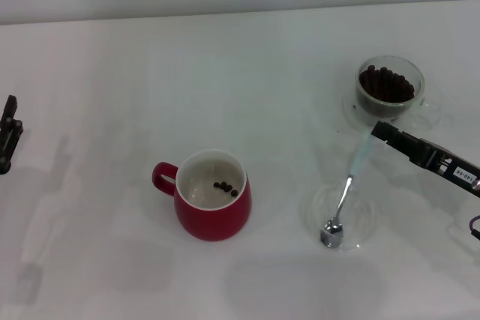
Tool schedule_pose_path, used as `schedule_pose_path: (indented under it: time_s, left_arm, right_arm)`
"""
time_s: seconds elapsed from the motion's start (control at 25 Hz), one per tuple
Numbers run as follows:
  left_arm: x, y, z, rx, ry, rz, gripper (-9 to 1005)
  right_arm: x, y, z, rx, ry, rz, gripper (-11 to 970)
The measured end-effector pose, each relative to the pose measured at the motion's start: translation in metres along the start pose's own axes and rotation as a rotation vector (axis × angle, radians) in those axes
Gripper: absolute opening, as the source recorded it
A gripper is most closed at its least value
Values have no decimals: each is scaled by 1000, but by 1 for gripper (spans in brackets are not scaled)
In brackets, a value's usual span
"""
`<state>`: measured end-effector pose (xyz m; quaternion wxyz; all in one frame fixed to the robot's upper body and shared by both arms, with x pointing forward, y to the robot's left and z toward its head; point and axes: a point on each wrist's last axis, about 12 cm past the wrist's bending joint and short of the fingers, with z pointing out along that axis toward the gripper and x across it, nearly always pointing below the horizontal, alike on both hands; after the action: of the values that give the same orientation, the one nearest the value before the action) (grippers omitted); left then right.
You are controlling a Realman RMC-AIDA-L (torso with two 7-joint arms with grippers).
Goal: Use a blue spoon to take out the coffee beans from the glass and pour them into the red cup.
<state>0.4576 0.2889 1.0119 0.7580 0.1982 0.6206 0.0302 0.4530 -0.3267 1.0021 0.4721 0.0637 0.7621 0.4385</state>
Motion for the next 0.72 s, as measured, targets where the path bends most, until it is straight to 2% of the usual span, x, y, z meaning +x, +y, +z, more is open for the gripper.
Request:
schedule_pose_path:
  time_s: [0.48, 0.72]
  left_arm:
    - [0, 0, 0, 2, 0, 0, 681]
    - [0, 0, -1, 0, 2, 1, 681]
  right_arm:
    - [-2, -1, -1, 3, -6, -10, 231]
    - [-21, 0, -7, -15, -82, -79, 231]
